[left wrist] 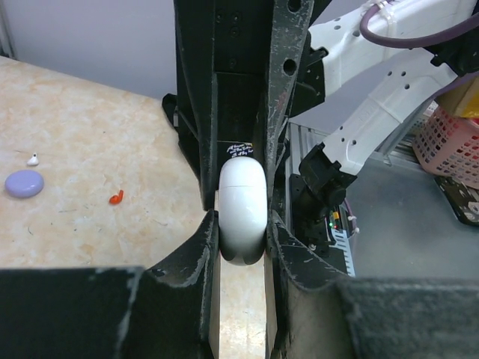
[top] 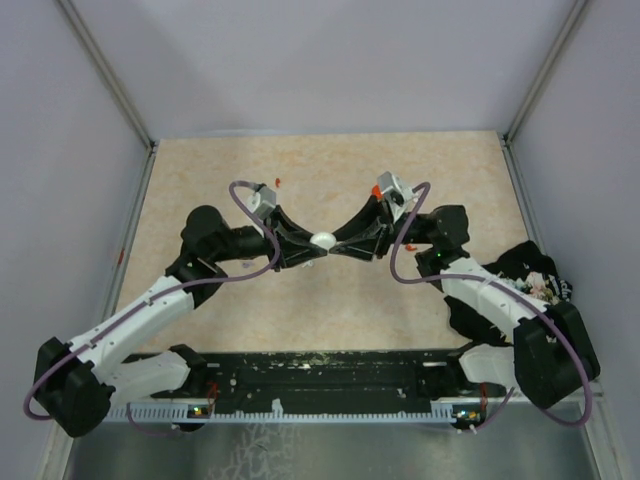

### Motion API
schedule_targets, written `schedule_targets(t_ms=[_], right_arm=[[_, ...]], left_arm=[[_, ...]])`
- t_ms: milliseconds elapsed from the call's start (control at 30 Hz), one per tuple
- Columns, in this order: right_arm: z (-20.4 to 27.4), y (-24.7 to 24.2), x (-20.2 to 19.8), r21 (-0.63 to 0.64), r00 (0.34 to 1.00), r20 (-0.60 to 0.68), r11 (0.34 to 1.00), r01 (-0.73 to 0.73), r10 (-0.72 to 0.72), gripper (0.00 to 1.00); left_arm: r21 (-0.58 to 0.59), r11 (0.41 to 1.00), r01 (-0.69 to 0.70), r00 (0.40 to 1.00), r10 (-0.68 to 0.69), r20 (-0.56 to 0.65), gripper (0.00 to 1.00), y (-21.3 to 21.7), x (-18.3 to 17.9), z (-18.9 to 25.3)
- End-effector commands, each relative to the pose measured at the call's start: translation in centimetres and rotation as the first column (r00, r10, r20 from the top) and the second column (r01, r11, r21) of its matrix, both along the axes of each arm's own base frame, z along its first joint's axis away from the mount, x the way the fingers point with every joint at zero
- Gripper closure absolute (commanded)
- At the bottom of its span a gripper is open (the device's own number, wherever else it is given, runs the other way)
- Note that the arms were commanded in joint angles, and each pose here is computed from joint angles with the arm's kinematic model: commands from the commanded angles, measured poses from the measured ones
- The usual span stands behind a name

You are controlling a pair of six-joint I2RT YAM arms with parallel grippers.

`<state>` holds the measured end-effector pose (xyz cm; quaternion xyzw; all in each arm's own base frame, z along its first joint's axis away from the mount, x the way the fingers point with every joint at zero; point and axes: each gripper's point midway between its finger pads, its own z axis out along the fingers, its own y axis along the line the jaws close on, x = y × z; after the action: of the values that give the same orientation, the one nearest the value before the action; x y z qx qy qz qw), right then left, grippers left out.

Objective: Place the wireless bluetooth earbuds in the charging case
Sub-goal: Pick up the charging case at the center of the board, then open the charging case.

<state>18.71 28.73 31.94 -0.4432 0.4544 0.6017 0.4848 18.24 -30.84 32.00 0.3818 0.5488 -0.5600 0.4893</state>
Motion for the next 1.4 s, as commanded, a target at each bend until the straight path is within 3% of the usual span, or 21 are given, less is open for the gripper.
schedule_targets(t_ms=[0, 133, 333, 433, 633, 1133, 1367], right_arm=[[2.6, -0.1, -1.7, 0.06, 0.994, 0.078, 0.994, -0.087, 0.083, 0.73], [2.7, 0.0, -2.1, 0.03, 0.987, 0.074, 0.989, -0.142, 0.14, 0.99], [3.2, 0.1, -1.9, -0.048, 0.983, 0.076, 0.986, -0.162, 0.165, 1.0], [1.7, 0.3, -0.2, -0.159, 0.998, 0.005, 0.985, -0.066, 0.068, 1.0], [0.6, -0.5, 0.9, -0.327, 0.999, 0.028, 0.945, 0.025, -0.017, 1.0], [0.0, -1.7, 0.5, -0.461, 0.994, 0.102, 0.883, 0.09, -0.048, 1.0], [-0.2, -1.0, 0.1, -0.469, 0.992, 0.122, 0.88, 0.077, -0.022, 1.0]], left_arm=[[-0.032, 0.999, 0.039, 0.998, -0.037, 0.051, 0.95, -0.1, -0.4, 1.5], [0.002, 1.0, 0.021, 0.998, -0.021, 0.061, 0.85, 0.0, 0.0, 1.1], [0.096, 0.995, -0.028, 0.996, 0.02, 0.083, 0.65, 0.5, 0.6, 0.0], [0.137, 0.99, -0.041, 0.995, 0.028, 0.091, 0.57, 0.9, 0.6, -0.5], [0.158, 0.987, -0.021, 0.995, 0.005, 0.1, 0.46, 1.0, 0.4, -0.6], [0.188, 0.982, 0.022, 0.994, -0.041, 0.099, 0.41, 0.5, 0.8, -1.4], [0.155, 0.985, 0.075, 0.992, -0.089, 0.087, 0.55, -0.1, 0.5, -1.2]])
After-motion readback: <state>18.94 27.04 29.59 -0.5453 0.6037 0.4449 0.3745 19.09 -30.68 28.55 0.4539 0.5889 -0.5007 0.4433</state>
